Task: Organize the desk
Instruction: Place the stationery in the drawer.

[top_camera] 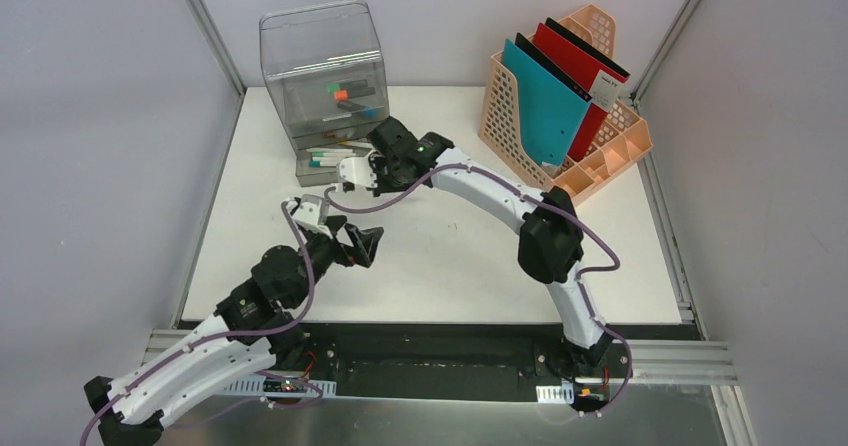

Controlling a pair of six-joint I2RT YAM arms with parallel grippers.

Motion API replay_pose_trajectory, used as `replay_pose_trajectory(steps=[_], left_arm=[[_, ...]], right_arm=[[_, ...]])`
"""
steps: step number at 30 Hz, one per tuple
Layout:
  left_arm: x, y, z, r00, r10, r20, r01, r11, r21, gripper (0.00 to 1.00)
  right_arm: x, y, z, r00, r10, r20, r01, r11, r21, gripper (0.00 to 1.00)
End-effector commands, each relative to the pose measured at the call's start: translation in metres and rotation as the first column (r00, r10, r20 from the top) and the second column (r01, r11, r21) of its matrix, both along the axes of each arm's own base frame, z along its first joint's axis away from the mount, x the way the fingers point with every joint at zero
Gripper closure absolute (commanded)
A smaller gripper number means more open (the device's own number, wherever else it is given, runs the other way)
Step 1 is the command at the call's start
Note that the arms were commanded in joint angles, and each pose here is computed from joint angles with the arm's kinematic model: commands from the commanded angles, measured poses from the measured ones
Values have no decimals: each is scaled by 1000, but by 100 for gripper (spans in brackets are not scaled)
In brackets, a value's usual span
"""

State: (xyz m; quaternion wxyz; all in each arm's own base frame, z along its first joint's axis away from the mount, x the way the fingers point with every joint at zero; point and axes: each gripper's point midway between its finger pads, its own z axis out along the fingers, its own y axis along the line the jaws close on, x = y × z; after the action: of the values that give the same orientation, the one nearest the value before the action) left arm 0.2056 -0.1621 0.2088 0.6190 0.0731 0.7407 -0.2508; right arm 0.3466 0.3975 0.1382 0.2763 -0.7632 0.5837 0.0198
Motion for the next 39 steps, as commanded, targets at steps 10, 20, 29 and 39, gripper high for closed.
replay_pose_trajectory(steps=[10, 20, 29, 39], left_arm=[[-16, 40, 12, 997, 71, 36, -71, 997, 2, 6], [-19, 51, 5, 993, 112, 22, -111, 994, -15, 5], [-21, 53, 6, 993, 117, 12, -117, 993, -36, 6], [-24, 49, 10, 996, 94, -3, -94, 993, -65, 5]], right_arm=[[78, 93, 50, 940, -127, 315, 32, 956, 291, 100], [116, 121, 59, 873, -367, 323, 159, 838, 522, 100], [123, 121, 44, 854, -461, 243, 250, 772, 585, 75], [102, 114, 42, 888, -456, 64, 343, 748, 568, 33]])
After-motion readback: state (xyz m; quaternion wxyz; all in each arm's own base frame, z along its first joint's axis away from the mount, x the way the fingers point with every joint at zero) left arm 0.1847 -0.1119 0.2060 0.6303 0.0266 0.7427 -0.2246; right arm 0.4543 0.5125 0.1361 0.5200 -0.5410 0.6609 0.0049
